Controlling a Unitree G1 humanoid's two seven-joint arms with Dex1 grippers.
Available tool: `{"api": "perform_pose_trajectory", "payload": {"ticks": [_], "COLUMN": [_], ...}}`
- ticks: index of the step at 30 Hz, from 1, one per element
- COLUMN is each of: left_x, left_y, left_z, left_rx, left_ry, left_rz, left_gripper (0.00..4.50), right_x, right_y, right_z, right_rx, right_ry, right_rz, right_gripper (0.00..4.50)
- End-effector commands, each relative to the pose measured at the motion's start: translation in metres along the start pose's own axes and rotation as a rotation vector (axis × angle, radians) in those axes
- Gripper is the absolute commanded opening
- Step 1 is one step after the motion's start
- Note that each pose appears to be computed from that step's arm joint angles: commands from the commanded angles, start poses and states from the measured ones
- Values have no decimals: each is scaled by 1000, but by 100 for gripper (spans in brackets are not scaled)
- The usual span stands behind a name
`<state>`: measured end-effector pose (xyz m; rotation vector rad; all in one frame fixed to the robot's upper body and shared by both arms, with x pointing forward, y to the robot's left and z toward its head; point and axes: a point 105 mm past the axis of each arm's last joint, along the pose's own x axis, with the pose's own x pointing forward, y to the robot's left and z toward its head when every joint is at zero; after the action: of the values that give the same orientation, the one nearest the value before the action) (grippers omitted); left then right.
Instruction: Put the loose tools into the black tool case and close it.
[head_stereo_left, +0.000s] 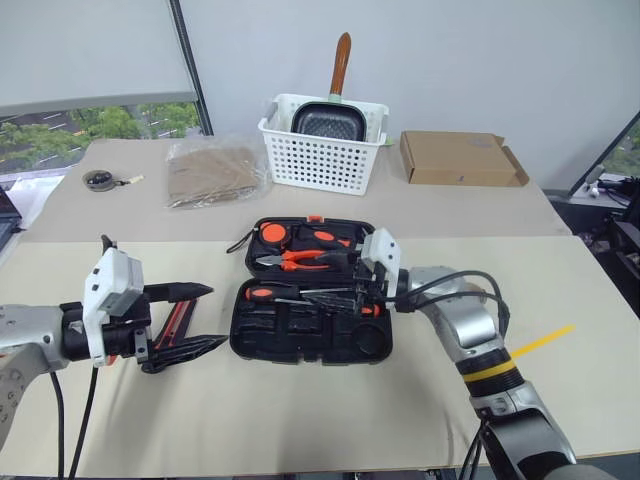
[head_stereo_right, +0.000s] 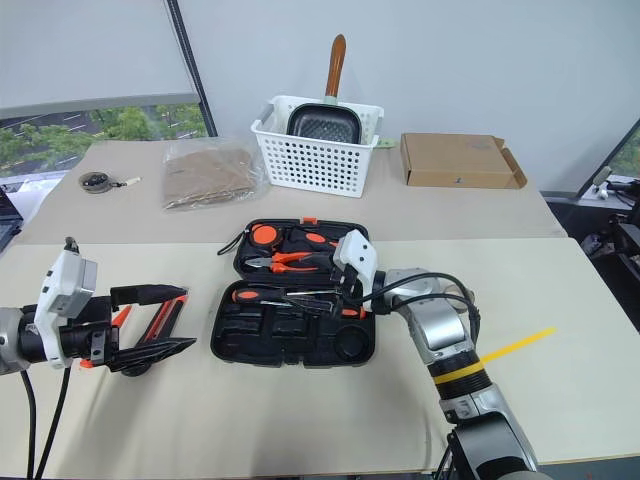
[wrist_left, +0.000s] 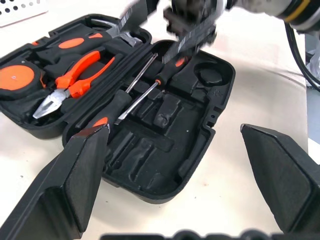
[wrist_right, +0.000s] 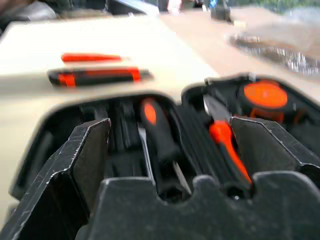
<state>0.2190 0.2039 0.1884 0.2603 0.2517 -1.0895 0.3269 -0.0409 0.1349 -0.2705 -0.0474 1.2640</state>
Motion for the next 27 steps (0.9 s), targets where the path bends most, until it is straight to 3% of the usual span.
{"api": "perform_pose_trajectory", "payload": {"ticks": [1,9,13,18,19,21,27], "left_x": [-1,0,0,1,1,0,0], "left_y": [1,3,3,2,2,3,3], "left_z": [5,1,-2,-5,-6,-6,-8], "left_rx": [37,41,40,35,35,36,35], "left_ry": [3,12,13,9,8,7,10], "left_rz": [-9,-8,-5,-3,-2,-1,2], "left_gripper": [450,450,450,450,450,450,450], "right_x": [-2,-5,-10,-12,-12,-12,-14], "right_y": [-2,-5,-10,-13,-13,-13,-9], "right_z": [-10,-24,-11,-5,-5,-7,-14], "right_rx": [-65,-92,-119,-130,-131,-128,-139], "right_ry": [42,98,59,49,54,63,104], "right_rz": [-4,13,1,-11,-12,-8,36], "right_gripper": [442,442,343,343,306,281,75]}}
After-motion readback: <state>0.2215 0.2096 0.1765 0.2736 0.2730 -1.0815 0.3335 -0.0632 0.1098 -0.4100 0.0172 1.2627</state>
